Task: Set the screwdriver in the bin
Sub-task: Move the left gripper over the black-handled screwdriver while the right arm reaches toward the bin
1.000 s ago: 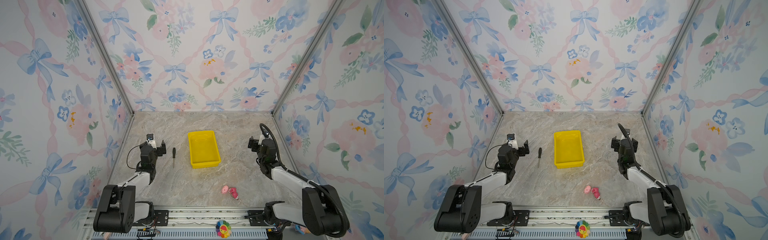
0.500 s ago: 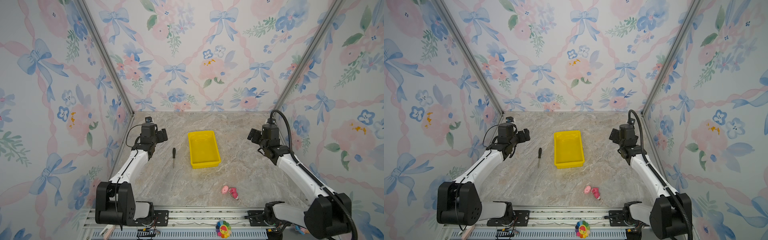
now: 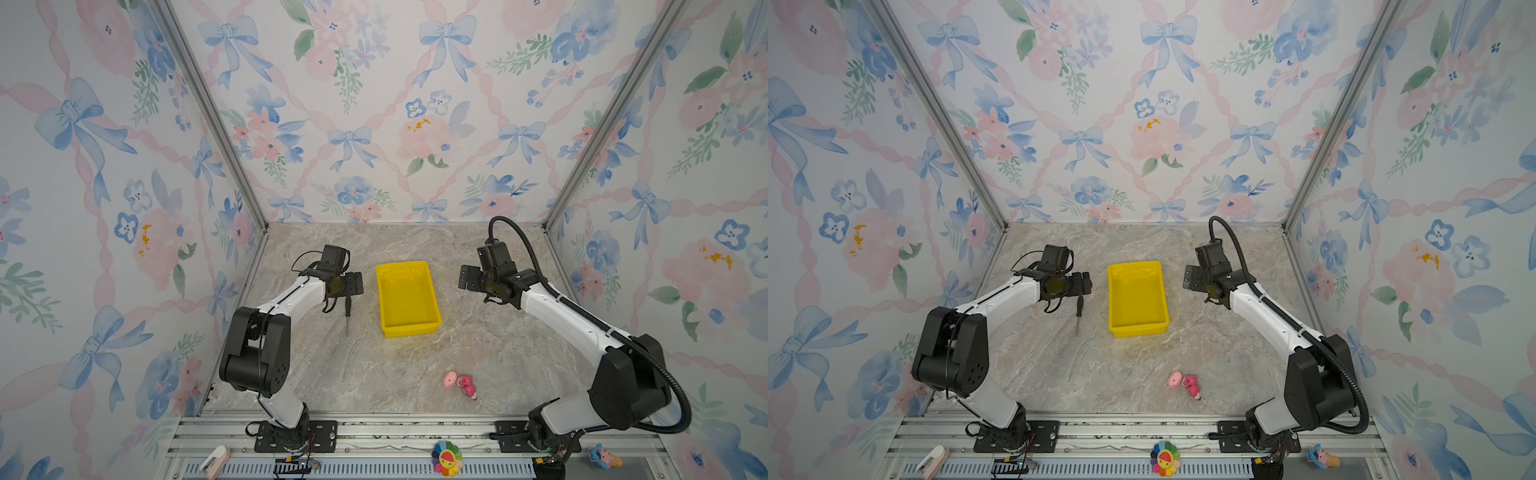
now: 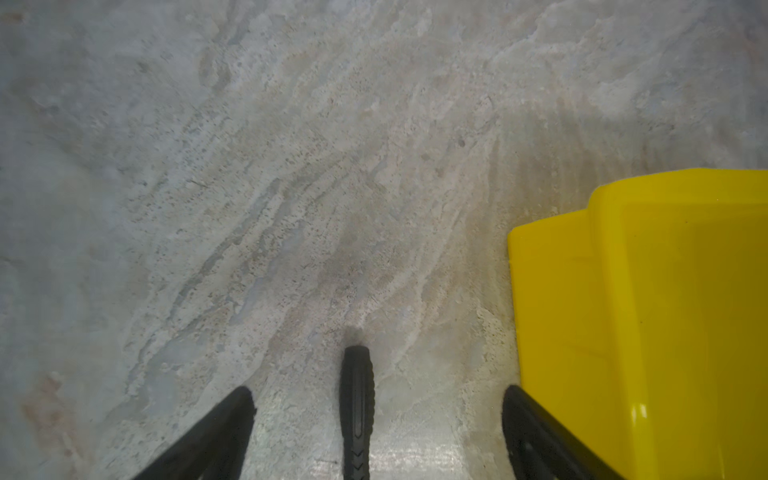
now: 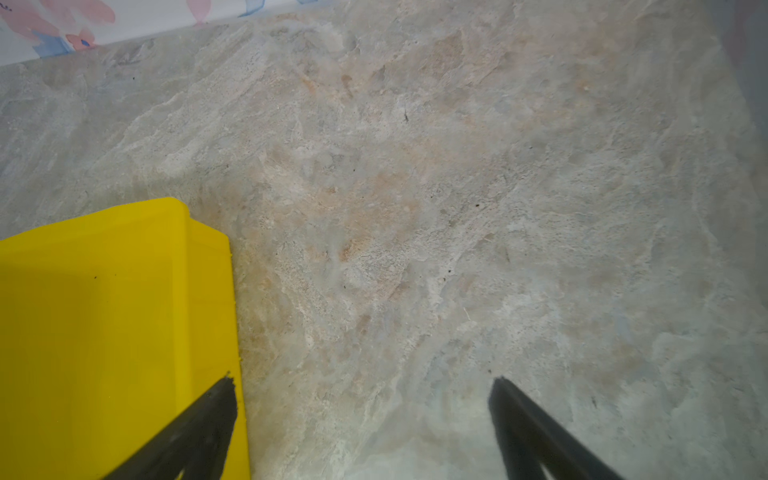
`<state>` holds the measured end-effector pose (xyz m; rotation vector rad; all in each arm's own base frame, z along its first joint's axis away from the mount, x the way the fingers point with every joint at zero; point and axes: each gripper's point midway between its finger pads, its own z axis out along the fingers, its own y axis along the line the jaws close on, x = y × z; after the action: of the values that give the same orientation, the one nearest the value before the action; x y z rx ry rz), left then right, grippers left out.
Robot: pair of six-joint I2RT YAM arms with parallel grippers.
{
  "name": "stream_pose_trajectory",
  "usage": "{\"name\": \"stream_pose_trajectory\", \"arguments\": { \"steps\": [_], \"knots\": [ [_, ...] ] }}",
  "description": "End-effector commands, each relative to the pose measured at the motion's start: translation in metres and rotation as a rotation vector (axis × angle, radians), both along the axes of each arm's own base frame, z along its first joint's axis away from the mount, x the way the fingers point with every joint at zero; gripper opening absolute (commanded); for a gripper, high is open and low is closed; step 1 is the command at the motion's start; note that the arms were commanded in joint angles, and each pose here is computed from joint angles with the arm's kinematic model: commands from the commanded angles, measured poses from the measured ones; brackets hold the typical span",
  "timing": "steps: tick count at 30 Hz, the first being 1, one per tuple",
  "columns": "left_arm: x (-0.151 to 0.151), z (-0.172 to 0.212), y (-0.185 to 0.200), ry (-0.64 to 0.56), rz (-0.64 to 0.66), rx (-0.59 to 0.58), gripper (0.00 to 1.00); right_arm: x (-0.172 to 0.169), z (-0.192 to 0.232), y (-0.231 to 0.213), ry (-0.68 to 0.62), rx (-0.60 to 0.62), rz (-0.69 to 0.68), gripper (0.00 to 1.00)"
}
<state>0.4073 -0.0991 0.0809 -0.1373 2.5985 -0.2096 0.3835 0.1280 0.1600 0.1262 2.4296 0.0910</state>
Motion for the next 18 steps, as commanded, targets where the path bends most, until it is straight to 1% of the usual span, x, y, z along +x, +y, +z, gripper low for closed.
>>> {"name": "stream_pose_trajectory", "arguments": {
  "steps": [1, 6, 11, 18],
  "knots": [
    [-0.003, -0.014, -0.005, 0.073, 0.008, 0.005, 0.88, -0.001, 0.004, 0.017, 0.014, 0.008, 0.024, 0.97],
    [-0.005, -0.031, -0.006, 0.114, -0.004, 0.059, 0.8, 0.001, 0.002, 0.034, 0.023, -0.017, 0.062, 0.97],
    [-0.011, -0.046, -0.007, 0.152, -0.014, 0.119, 0.76, 0.004, 0.002, 0.047, 0.022, -0.015, 0.092, 0.97],
    [-0.017, -0.061, -0.008, 0.183, -0.008, 0.152, 0.65, 0.005, 0.003, 0.057, 0.017, -0.009, 0.117, 0.97]
  ]
}}
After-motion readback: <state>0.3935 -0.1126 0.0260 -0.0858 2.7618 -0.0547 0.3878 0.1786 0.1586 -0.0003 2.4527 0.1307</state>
